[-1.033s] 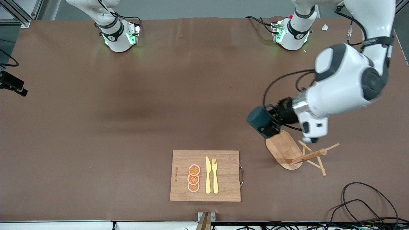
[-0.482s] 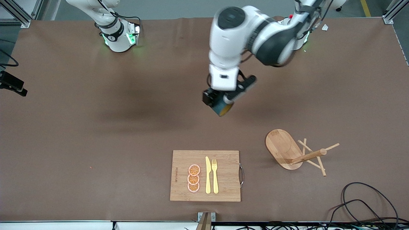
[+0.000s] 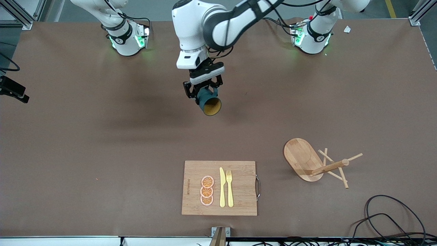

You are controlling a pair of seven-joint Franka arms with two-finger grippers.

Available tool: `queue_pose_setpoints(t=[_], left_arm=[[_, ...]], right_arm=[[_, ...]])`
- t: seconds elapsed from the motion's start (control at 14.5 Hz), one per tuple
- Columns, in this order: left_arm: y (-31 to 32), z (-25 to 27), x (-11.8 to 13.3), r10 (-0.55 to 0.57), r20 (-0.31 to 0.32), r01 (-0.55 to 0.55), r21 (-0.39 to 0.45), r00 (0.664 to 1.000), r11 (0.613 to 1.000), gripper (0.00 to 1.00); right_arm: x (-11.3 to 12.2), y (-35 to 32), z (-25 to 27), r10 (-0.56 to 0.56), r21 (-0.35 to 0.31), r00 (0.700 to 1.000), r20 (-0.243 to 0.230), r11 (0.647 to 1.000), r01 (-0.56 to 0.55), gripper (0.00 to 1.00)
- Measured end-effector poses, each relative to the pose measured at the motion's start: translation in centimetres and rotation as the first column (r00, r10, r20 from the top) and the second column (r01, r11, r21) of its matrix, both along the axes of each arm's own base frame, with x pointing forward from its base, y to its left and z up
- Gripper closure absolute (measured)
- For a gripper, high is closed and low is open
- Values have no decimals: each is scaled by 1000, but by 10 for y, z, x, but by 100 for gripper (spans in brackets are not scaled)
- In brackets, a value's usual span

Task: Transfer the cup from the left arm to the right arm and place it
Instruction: 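Lift the mug off the stand and carry it toward the table center, then lower the mug onto the table and open the left gripper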

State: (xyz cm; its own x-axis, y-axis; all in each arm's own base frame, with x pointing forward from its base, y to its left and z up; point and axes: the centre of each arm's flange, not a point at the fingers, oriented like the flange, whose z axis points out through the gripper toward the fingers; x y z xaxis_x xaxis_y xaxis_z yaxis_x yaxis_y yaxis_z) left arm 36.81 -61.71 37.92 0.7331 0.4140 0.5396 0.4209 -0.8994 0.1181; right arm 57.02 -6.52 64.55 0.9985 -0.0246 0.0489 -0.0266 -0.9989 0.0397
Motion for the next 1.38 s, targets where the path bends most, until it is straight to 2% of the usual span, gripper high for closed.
queue_pose_setpoints(t=[0.28,0.41,0.62,0.9,1.17,1.38], left_arm=[[-31,-74,-49,-60,192,46,76,980,996,15],[-38,-123,-73,-90,285,50,144,954,988,15],[-36,-190,-92,-131,406,43,219,904,975,15],[-21,-269,-110,-215,503,42,332,837,942,15],[-18,-295,-124,-293,576,44,406,763,913,15],[-16,-303,-130,-302,591,26,429,748,903,15]], right_arm=[[0,0,0,0,0,1000,0,1000,0,0],[0,0,0,0,0,1000,0,1000,0,0],[0,-2,-2,-3,0,1000,-3,1000,3,0],[-1,-8,-3,-10,1,1000,-7,1000,10,0],[-1,-8,-4,-10,1,1000,-8,1000,10,0],[-1,-8,-4,-10,1,1000,-8,1000,10,0]])
